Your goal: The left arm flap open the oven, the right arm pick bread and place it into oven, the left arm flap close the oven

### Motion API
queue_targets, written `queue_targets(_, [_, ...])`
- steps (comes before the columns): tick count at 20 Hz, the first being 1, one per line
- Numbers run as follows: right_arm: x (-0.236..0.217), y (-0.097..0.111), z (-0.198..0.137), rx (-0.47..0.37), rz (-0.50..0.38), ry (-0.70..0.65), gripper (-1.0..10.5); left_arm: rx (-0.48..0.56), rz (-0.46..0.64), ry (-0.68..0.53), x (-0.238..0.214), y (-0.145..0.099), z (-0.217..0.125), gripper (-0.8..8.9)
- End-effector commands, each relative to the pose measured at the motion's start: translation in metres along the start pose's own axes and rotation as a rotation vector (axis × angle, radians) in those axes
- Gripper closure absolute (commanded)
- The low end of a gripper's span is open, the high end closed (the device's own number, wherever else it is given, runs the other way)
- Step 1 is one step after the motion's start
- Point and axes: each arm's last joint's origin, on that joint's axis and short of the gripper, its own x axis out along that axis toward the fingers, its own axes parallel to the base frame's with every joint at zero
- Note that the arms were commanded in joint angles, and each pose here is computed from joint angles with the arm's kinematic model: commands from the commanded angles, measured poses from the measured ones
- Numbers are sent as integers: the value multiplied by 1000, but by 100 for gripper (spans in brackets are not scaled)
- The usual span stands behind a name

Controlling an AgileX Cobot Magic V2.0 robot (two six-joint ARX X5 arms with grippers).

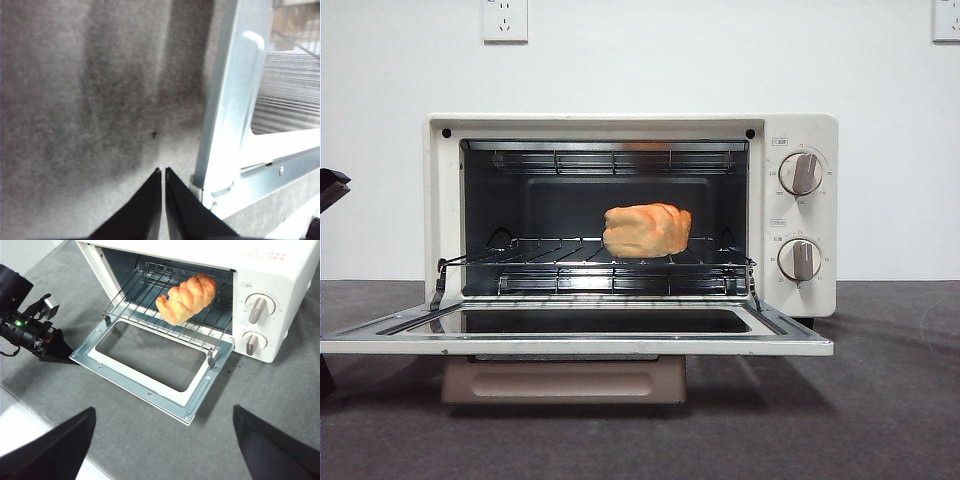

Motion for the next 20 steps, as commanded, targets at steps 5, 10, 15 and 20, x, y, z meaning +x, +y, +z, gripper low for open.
queue_targets(5, [-3, 2, 4, -7, 9, -20, 515, 14, -109, 34, 1, -4, 0, 799])
queue_targets(10, [-3, 2, 4, 2, 9, -20, 515, 26, -147, 8, -5, -9, 1, 799])
queue_targets(15, [-3, 2, 4, 14, 10, -20, 515, 38, -195, -36, -12, -15, 2, 799])
queue_targets(20, [-3, 2, 4, 31, 11, -20, 515, 46, -235, -122, -23, -23, 9, 799])
